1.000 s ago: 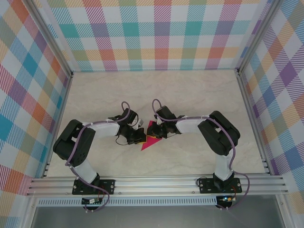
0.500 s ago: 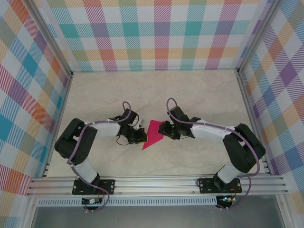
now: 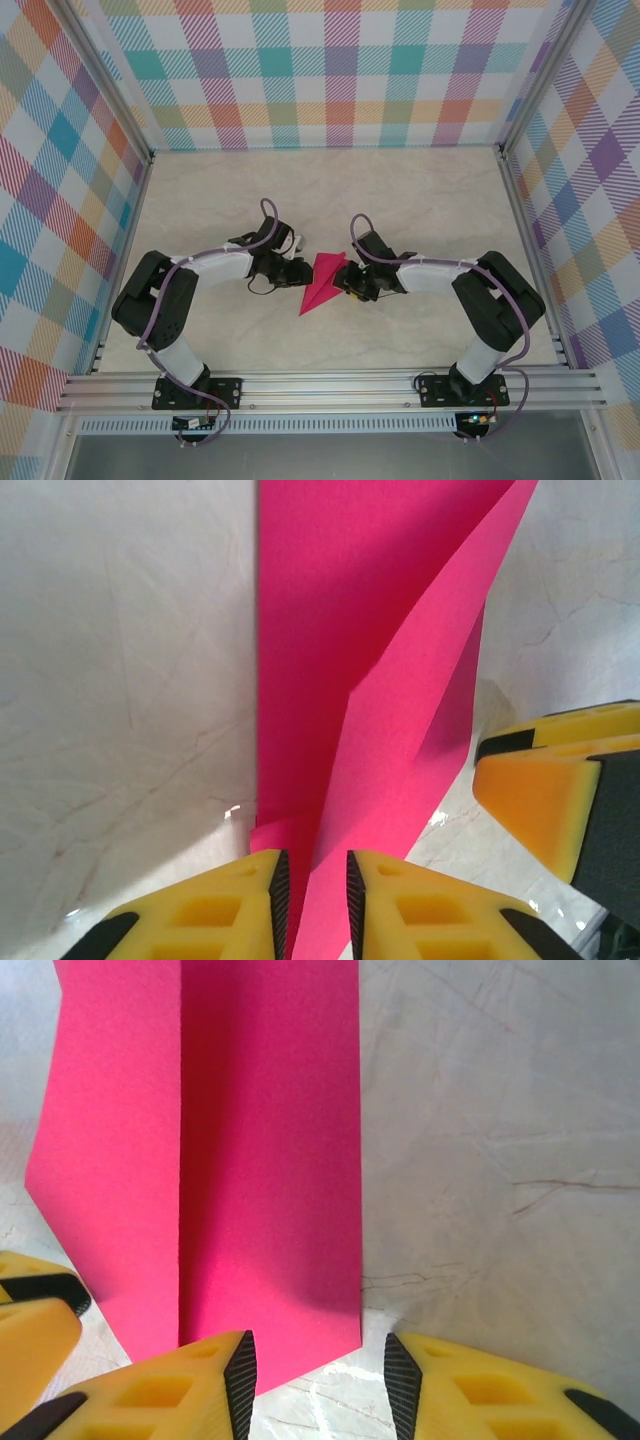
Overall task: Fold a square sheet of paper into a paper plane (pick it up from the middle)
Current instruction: Fourth fold the wing at the center of the table.
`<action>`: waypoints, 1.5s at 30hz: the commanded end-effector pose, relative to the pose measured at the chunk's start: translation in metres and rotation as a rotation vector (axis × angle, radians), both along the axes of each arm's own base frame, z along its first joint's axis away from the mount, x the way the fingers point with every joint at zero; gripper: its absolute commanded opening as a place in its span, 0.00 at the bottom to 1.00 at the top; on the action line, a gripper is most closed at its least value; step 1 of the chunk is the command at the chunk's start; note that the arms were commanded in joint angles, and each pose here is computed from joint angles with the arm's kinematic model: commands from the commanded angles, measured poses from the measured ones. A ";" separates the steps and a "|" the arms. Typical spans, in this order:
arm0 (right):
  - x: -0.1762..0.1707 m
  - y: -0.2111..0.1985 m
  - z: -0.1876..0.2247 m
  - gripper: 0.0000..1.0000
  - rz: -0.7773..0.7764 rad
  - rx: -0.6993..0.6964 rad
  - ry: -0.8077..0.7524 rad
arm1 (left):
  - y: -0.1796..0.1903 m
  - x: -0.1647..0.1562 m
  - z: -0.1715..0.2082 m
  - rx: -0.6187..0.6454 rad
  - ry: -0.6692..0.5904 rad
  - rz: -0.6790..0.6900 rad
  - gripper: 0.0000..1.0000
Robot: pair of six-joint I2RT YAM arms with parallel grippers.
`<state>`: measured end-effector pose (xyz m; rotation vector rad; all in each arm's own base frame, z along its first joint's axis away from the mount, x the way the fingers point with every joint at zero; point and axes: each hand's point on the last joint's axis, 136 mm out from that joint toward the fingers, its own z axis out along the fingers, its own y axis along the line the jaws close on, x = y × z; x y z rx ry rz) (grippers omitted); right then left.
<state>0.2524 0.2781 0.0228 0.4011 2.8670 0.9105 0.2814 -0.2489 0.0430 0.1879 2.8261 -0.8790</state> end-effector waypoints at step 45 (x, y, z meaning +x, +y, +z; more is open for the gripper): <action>0.011 0.013 0.006 0.34 -0.042 0.121 -0.016 | -0.017 -0.022 -0.022 -0.007 0.165 -0.077 0.22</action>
